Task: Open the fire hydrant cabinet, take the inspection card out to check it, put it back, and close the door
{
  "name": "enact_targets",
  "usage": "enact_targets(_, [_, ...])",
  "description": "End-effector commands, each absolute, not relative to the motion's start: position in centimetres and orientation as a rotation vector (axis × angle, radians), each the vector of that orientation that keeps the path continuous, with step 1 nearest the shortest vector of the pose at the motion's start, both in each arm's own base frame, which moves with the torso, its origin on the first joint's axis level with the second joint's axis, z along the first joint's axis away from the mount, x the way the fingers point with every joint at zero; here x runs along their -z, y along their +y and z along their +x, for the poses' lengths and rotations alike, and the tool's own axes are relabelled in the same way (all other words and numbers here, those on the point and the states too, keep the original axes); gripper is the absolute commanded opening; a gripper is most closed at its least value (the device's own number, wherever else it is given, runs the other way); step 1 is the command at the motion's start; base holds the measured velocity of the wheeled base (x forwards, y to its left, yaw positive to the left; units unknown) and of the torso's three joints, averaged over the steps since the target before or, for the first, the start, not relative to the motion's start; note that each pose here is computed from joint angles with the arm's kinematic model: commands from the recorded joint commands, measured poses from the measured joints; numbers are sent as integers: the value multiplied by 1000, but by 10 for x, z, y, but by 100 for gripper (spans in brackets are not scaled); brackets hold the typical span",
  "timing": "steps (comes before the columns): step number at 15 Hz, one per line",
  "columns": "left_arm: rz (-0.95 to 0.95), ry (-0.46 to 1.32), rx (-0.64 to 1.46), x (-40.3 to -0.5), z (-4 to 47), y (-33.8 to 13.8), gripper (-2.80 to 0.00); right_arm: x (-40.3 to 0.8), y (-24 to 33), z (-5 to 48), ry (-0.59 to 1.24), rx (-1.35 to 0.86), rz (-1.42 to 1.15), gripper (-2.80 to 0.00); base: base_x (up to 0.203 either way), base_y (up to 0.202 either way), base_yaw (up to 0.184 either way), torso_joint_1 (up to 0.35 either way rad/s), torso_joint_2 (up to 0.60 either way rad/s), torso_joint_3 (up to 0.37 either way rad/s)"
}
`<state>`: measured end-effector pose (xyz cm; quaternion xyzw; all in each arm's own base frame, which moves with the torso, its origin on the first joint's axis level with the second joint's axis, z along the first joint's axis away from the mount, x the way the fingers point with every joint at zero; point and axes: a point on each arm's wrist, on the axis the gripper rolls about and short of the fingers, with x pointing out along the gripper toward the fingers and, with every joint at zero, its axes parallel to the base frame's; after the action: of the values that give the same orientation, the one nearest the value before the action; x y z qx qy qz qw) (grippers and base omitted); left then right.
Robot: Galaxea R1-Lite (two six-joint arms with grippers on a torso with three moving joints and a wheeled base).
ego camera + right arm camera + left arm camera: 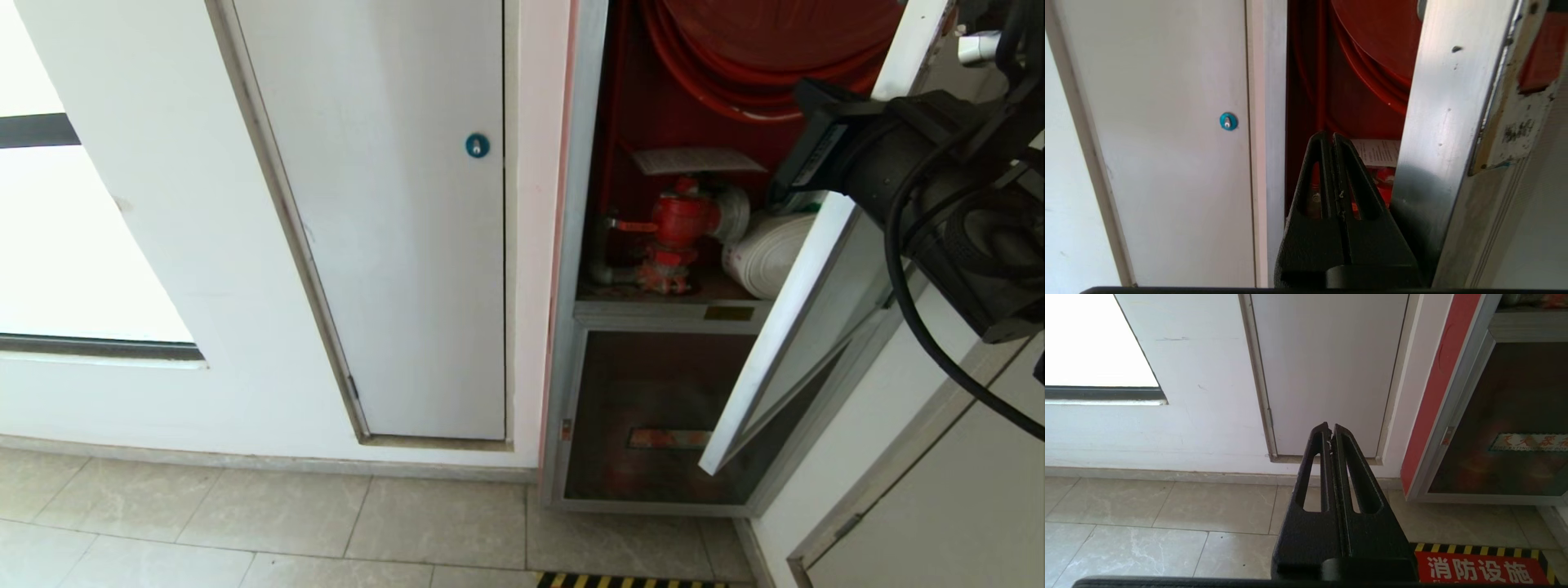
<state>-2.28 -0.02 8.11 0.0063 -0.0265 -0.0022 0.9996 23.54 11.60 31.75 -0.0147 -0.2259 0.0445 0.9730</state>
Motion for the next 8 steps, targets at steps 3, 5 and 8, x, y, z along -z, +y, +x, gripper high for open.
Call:
enact_targets(3, [12,-32,4,-76,-21,0,-280,-323,111,230,-474,-59,-17,-280,0,0,0,0,0,0])
enact_targets(5, [12,-32,4,-76,-21,0,-280,-324,109,227,-477,-49,-12,-280,0,0,0,0,0,0])
enact_targets(8, [12,-34,4,-76,-21,0,-280,-328,106,221,-488,-28,0,-280,0,0,0,0,0,0])
